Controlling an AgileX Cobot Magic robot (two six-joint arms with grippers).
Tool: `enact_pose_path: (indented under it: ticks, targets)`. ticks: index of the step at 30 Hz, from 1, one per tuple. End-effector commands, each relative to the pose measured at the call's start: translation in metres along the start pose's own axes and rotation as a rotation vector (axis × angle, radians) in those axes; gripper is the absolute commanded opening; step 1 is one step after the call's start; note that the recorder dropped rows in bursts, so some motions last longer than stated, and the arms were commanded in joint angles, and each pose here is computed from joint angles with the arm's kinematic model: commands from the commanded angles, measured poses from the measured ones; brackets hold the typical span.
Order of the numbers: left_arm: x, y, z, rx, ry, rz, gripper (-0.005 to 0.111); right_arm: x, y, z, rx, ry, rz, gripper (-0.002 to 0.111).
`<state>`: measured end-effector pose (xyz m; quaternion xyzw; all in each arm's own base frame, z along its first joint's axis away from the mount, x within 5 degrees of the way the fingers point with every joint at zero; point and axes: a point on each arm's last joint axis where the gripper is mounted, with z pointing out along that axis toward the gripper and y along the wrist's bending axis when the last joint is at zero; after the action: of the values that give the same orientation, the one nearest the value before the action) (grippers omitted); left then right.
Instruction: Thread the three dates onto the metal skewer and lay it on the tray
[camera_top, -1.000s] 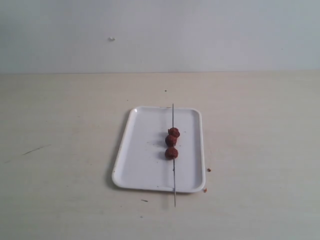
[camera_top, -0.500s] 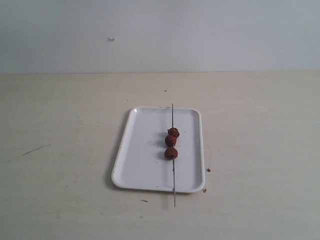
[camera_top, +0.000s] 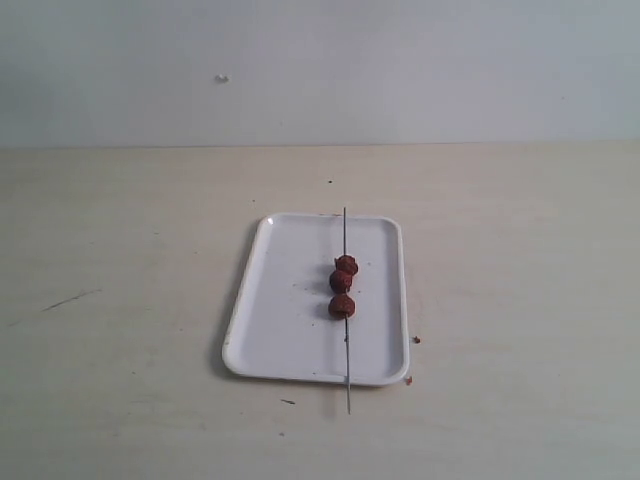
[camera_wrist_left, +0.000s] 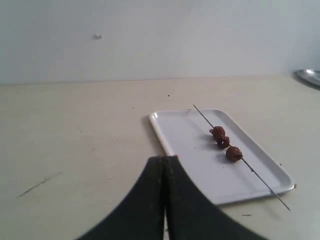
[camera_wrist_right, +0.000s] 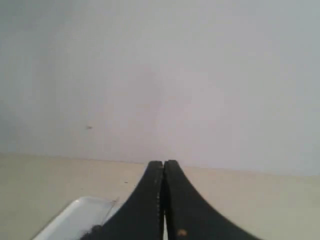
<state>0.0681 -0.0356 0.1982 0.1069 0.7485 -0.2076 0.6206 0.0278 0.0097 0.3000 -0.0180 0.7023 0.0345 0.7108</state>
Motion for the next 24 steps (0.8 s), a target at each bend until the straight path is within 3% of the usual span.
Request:
enact_pose_path:
  ticks: [1, 4, 10, 15, 24]
  targets:
    - [-0.001, 0.000, -0.001, 0.000, -0.007, -0.011, 0.000, 0.024, -0.027, -0.001, 0.325, 0.003, 0.254, 0.000]
    - [-0.001, 0.000, -0.001, 0.000, -0.009, -0.011, 0.000, 0.041, -0.027, 0.004, 0.318, 0.060, 0.259, 0.000]
    - [-0.001, 0.000, -0.001, 0.002, -0.010, -0.011, 0.000, 0.078, -0.023, 0.017, 0.233, 0.148, 0.045, 0.000]
    - [-0.001, 0.000, -0.001, 0.002, -0.010, -0.011, 0.000, 0.108, -0.024, 0.020, 0.223, 0.261, -0.013, 0.000]
    - [-0.001, -0.001, -0.001, 0.005, -0.010, -0.011, 0.000, 0.111, -0.024, 0.021, 0.221, 0.263, -0.014, 0.000]
